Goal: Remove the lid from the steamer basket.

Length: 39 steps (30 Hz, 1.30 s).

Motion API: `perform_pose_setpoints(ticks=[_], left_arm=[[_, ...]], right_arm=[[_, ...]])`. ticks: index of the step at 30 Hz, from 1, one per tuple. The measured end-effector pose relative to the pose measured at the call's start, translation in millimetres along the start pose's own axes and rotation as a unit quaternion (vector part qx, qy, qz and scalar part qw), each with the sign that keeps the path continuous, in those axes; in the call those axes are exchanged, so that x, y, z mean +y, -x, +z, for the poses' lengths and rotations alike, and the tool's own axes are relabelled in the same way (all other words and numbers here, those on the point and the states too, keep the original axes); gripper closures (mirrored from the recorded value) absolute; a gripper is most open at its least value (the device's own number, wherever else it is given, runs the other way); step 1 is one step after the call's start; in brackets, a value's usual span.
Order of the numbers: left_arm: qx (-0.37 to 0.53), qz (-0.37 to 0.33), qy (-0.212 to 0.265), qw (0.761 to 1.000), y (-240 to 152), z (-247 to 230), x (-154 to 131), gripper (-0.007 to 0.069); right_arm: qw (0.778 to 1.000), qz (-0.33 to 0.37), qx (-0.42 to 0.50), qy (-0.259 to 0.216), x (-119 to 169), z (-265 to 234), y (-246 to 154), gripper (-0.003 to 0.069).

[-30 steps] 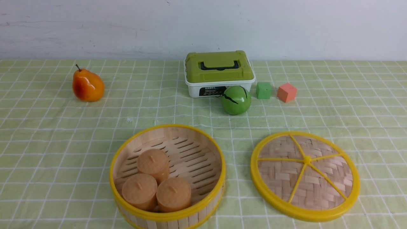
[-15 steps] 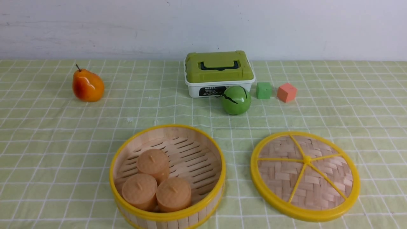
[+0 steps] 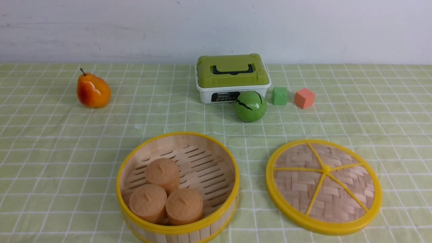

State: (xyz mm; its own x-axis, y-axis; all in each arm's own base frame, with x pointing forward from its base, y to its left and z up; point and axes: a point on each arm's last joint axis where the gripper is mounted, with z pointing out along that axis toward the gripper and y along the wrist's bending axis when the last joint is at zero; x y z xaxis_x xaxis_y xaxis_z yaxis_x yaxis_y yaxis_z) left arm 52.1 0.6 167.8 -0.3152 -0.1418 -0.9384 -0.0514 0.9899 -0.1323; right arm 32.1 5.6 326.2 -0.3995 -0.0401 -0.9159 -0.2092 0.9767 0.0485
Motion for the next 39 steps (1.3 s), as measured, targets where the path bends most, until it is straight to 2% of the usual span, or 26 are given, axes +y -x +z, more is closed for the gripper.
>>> perform_pose_setpoints(ticks=[3,10,13,19,39], left_arm=[[0.000,0.000,0.000,1.000,0,0,0,0.0386],[0.000,0.000,0.000,1.000,0,0,0,0.0386],[0.000,0.000,0.000,1.000,0,0,0,0.0386],[0.000,0.000,0.000,1.000,0,0,0,0.0386],[0.000,0.000,0.000,1.000,0,0,0,0.0386]], right_arm=[[1.000,0.000,-0.001,0.000,0,3,-7,0.0664],[0.994,-0.002,-0.105,-0.017,-4,19,-41,0.0656],[0.989,0.007,-0.138,-0.056,-8,39,-72,0.0651],[0.985,0.037,-0.111,-0.128,-20,72,-118,0.0642],[0.987,0.046,-0.066,-0.137,-21,77,-132,0.0615]])
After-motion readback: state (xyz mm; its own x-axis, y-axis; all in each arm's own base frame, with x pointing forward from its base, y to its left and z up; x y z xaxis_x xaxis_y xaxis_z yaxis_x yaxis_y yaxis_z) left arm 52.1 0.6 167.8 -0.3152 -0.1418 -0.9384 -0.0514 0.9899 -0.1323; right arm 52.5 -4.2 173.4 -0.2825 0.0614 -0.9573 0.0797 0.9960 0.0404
